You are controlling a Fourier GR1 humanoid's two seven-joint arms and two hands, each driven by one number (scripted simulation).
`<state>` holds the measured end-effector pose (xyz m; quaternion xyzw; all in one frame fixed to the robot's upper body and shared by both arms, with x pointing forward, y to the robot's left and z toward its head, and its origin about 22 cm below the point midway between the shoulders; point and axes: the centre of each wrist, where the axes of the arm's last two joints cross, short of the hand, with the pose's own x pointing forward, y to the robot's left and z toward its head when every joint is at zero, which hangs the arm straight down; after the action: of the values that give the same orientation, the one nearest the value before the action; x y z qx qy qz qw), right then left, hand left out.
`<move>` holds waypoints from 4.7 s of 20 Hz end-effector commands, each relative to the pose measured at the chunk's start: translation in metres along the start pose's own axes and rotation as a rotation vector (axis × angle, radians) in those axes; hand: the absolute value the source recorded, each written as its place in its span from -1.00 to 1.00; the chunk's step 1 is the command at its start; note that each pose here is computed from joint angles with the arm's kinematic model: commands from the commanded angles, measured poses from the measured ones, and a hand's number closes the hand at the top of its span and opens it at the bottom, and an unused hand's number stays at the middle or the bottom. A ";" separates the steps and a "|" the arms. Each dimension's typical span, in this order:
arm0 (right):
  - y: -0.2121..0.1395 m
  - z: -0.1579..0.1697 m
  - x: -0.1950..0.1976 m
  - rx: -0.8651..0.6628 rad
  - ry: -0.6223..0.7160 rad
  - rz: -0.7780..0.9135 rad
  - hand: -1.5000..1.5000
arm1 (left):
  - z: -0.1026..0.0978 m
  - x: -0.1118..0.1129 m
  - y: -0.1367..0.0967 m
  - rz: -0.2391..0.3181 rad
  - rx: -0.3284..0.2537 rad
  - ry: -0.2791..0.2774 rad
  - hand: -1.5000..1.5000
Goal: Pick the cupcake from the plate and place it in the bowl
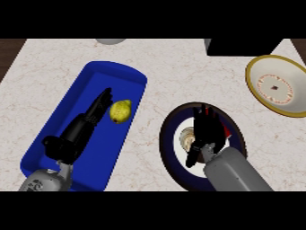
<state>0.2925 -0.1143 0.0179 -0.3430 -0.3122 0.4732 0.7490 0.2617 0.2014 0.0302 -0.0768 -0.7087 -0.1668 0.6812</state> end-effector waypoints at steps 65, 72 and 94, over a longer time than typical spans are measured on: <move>-0.200 -0.110 -0.228 -0.536 -0.049 -0.337 -1.00 | -0.010 0.012 0.005 -0.003 -0.051 -0.034 0.00; -0.207 -0.106 -0.251 -0.703 -0.156 -0.429 -1.00 | 0.002 0.002 -0.005 0.009 -0.035 -0.017 0.00; -0.179 -0.018 -0.447 -1.014 -0.049 -0.998 -1.00 | -0.007 -0.001 0.003 0.010 -0.001 -0.010 0.00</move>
<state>0.2765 -0.5631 0.0960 -0.4594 -0.6199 -0.1031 0.6277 0.2652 0.1974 0.0329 -0.0822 -0.7121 -0.1737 0.6752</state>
